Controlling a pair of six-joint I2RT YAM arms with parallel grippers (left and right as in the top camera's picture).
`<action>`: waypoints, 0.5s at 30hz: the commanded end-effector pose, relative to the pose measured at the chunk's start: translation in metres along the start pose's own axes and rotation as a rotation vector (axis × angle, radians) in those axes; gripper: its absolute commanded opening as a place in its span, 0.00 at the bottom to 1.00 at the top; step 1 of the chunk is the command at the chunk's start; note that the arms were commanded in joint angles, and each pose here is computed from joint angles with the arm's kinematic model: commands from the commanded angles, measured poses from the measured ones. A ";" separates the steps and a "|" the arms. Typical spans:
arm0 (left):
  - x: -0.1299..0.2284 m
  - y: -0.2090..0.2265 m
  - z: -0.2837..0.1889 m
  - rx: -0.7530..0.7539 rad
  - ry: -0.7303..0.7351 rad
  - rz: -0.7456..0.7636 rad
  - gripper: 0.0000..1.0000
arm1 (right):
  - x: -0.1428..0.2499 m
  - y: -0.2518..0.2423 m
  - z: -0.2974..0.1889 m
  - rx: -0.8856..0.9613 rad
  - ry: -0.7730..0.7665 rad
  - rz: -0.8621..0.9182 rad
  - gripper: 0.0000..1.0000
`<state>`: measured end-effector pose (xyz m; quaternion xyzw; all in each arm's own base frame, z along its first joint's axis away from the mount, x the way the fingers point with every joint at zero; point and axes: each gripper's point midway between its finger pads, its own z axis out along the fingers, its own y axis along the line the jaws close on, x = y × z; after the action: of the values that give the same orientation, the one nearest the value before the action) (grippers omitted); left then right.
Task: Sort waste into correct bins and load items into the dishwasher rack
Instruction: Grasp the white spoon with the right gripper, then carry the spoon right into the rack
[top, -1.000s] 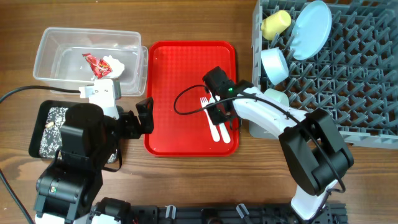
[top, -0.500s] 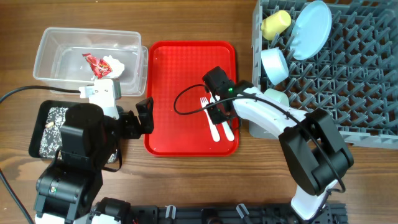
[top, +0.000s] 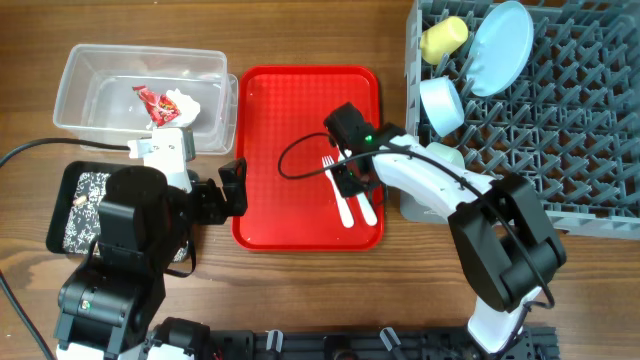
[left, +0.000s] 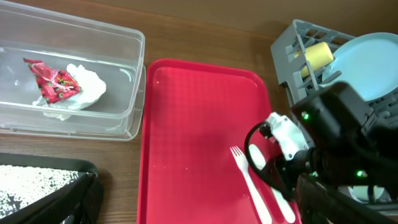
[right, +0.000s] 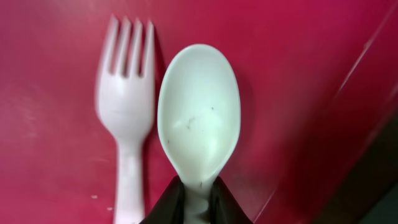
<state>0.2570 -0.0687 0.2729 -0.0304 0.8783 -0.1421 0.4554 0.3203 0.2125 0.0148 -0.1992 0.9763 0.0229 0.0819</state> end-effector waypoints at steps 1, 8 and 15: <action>-0.002 0.003 -0.001 -0.011 -0.010 -0.007 1.00 | -0.040 0.006 -0.035 -0.016 -0.103 0.022 0.04; -0.001 0.003 -0.001 -0.012 -0.010 -0.007 1.00 | -0.081 -0.005 -0.117 -0.038 -0.272 0.063 0.04; -0.001 0.003 -0.001 -0.012 -0.010 -0.008 1.00 | -0.079 -0.063 -0.197 -0.006 -0.413 0.189 0.04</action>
<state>0.2570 -0.0687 0.2729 -0.0304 0.8783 -0.1421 0.4554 0.3818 0.2040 0.1685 -0.1452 0.9619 0.0695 0.2211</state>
